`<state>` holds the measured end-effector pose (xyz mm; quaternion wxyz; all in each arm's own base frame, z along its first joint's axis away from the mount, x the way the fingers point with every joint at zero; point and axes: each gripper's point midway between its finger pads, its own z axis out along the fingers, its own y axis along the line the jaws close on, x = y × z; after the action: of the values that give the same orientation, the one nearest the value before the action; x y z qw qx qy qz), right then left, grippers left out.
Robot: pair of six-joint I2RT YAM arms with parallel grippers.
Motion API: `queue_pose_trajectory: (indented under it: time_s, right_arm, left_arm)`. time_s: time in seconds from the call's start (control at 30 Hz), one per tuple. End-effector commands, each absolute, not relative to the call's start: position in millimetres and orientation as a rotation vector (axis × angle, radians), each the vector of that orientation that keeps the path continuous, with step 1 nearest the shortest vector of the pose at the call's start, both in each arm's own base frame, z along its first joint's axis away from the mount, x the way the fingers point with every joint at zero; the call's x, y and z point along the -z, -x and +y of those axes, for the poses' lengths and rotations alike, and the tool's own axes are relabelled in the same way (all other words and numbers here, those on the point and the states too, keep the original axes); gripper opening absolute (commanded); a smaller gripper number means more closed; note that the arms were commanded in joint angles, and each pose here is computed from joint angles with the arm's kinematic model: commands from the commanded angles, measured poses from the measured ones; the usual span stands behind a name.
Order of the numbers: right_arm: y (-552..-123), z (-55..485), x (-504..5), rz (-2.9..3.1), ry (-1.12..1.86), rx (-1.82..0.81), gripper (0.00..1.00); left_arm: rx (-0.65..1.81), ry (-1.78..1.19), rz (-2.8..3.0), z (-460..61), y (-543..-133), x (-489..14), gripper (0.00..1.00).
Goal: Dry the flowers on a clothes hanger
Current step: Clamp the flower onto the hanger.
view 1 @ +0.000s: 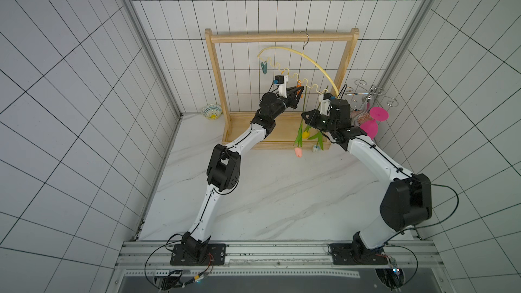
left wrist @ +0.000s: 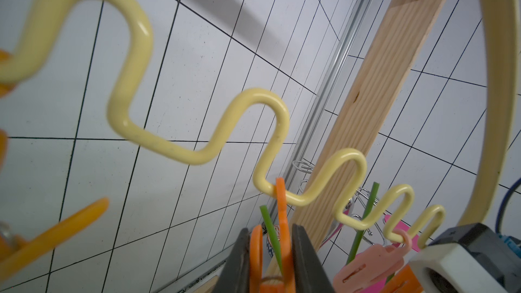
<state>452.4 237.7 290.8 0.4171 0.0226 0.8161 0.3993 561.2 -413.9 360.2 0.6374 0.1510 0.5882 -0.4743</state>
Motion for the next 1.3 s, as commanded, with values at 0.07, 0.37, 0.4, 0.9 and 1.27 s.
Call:
queue_pose_trajectory:
  time_s: [0.07, 0.37, 0.4, 0.9, 1.27]
  right_arm:
    - [-459, 245, -292, 2.036, -0.057, -1.151, 0.00]
    - [-454, 252, -303, 2.002, 0.004, -1.272, 0.00]
    - [-454, 253, -303, 2.001, 0.012, -1.286, 0.00]
    - [-461, 242, -296, 2.023, -0.040, -1.288, 0.00]
    - [-470, 221, -270, 2.088, -0.132, -1.120, 0.00]
  left_arm:
    - [1.113, -0.388, 1.311, -420, -548, -379, 0.23]
    - [1.150, -0.423, 1.306, -424, -543, -374, 0.23]
    - [1.154, -0.423, 1.305, -424, -543, -374, 0.23]
    - [1.185, -0.428, 1.278, -419, -540, -382, 0.22]
    - [1.190, -0.427, 1.273, -418, -538, -385, 0.22]
